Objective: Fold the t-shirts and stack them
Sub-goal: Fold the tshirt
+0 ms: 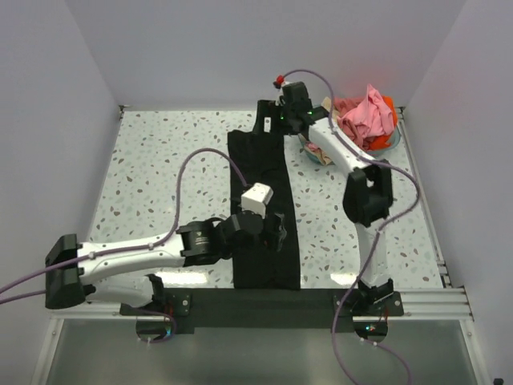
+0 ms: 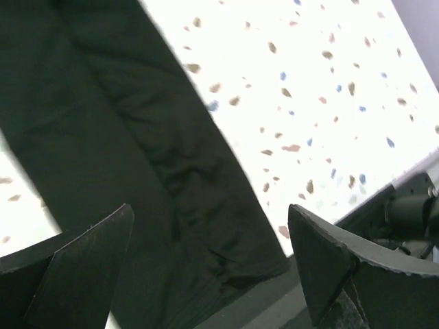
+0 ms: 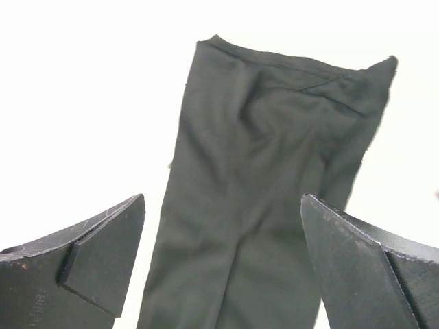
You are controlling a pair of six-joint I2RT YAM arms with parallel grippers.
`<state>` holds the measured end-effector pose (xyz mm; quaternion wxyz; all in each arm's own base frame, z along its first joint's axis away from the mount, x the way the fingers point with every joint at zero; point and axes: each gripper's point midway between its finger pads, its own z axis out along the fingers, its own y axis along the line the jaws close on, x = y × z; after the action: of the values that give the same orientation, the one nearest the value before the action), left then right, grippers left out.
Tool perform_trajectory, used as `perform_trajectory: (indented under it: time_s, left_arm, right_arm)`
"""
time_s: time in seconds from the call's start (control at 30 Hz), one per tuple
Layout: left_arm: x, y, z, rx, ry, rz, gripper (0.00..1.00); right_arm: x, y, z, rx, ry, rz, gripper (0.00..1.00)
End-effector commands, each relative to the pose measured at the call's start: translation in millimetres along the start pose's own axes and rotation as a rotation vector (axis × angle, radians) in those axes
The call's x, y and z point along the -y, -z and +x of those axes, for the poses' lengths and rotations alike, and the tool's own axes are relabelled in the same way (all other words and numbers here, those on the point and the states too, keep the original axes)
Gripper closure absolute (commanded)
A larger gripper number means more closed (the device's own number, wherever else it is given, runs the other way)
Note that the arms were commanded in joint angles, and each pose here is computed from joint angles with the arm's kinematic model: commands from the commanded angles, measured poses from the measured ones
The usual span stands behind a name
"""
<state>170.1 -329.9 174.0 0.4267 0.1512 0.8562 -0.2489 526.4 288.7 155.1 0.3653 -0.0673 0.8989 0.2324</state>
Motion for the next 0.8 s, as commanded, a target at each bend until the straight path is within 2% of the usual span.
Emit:
perform_trajectory:
  time_s: [0.0, 0.07, 0.13, 0.17, 0.27, 0.37, 0.5, 0.67, 0.77]
  left_arm:
    - [-67.1, 30.9, -9.0, 0.049, 0.086, -0.269, 0.00]
    - [-97.3, 38.5, -1.5, 0.037, 0.136, -0.342, 0.00]
    - [-112.1, 40.9, 10.5, 0.004, 0.167, -0.358, 0.00]
    - [-120.1, 42.6, 22.3, -0.012, 0.168, -0.363, 0.00]
    - [-123.1, 42.6, 40.2, -0.053, 0.187, -0.348, 0.01]
    - [-129.1, 40.7, 66.5, -0.119, 0.195, -0.357, 0.05]
    - [-126.7, 38.9, 91.8, -0.188, 0.215, -0.326, 0.10]
    - [-124.6, 42.5, 118.0, -0.251, 0.221, -0.300, 0.15]
    - [-116.1, 42.1, 141.1, -0.315, 0.240, -0.257, 0.18]
  right_arm:
    - [-42.9, 129.1, -77.1, 0.287, 0.094, -0.058, 0.01]
    - [-38.9, 166.0, -57.2, 0.287, 0.088, -0.034, 0.02]
    - [-27.8, 181.2, -35.4, 0.267, 0.066, 0.009, 0.02]
    - [-23.8, 194.6, -10.4, 0.245, 0.047, 0.016, 0.02]
    - [-17.4, 200.7, 41.7, 0.175, 0.004, 0.047, 0.02]
    - [-3.9, 193.5, 134.5, 0.016, -0.021, 0.114, 0.03]
    - [-6.3, 195.8, 219.7, -0.120, -0.029, 0.157, 0.06]
    - [5.2, 218.8, 295.8, -0.218, -0.073, 0.202, 0.09]
    - [11.5, 237.7, 314.0, -0.236, -0.103, 0.215, 0.10]
